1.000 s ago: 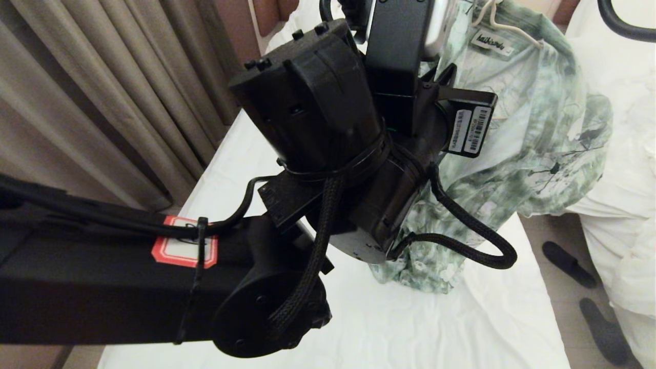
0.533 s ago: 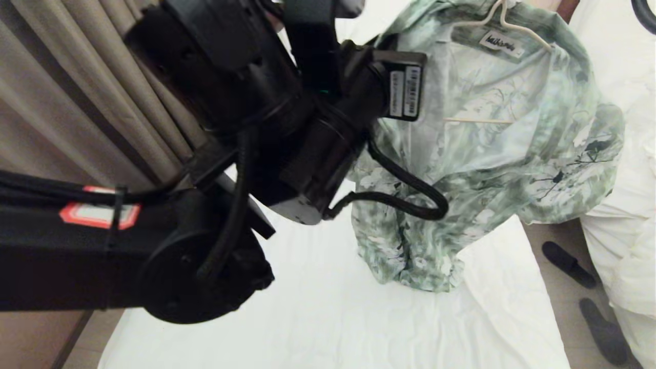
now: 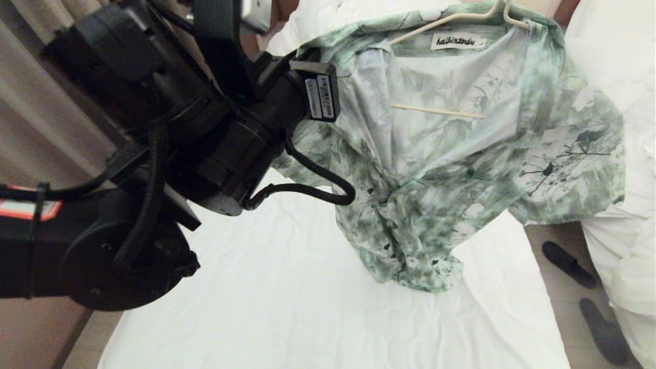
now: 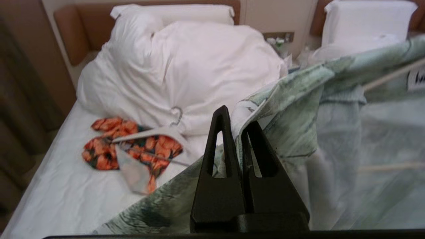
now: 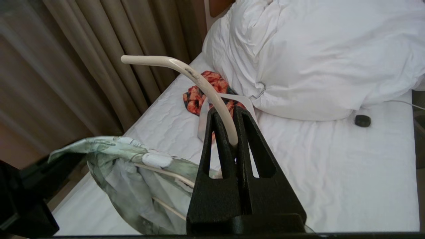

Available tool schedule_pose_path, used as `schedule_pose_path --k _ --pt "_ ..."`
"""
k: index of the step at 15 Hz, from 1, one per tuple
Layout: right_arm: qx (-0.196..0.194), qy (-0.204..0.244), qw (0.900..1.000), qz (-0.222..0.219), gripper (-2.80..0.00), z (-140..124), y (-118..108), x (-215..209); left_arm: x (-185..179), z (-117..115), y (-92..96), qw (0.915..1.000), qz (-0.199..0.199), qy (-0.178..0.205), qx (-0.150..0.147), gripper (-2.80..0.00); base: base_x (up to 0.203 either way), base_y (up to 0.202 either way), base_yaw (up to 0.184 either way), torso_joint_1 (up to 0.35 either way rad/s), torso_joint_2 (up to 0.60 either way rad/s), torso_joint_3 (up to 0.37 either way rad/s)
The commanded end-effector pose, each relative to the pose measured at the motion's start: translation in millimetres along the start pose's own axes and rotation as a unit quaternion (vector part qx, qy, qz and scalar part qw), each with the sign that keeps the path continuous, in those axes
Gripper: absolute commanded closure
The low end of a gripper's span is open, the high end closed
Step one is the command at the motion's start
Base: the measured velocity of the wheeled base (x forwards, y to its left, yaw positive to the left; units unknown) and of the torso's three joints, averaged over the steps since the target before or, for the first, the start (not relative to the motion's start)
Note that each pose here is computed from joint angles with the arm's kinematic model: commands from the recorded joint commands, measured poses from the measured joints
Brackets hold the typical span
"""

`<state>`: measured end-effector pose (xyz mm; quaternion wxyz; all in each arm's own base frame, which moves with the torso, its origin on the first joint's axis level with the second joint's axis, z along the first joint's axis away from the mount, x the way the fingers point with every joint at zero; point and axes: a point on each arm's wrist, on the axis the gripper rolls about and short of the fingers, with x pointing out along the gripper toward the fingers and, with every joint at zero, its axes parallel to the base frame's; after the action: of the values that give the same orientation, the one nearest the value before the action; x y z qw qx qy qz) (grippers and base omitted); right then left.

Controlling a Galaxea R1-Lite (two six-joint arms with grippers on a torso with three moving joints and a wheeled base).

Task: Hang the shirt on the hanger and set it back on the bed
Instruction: Take the clothes hanger out of the clothes

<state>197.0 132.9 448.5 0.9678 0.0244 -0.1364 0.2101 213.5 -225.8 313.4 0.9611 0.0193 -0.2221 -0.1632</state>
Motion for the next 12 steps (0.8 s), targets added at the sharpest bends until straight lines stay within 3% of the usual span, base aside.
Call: schedule_pose_path --k 1,6,12 --pt "0.0 -0.002 1.0 0.0 0.0 1 0 -1 -6 -9 4.6 1.0 0.006 0.004 0.005 0.0 0.0 0.0 0.0 0.0 0.0 0.0" --pt "0.0 -0.002 1.0 -0.001 0.0 1 0 -1 -2 -50 15.1 0.9989 0.031 0.028 0.02 0.0 0.0 0.0 0.0 0.0 0.0 0.0" --pt "0.0 -0.004 1.0 -0.002 0.0 2 -1 -1 -4 -77 37.7 0.9967 0.05 0.054 0.033 0.0 0.0 0.0 0.0 0.0 0.0 0.0"
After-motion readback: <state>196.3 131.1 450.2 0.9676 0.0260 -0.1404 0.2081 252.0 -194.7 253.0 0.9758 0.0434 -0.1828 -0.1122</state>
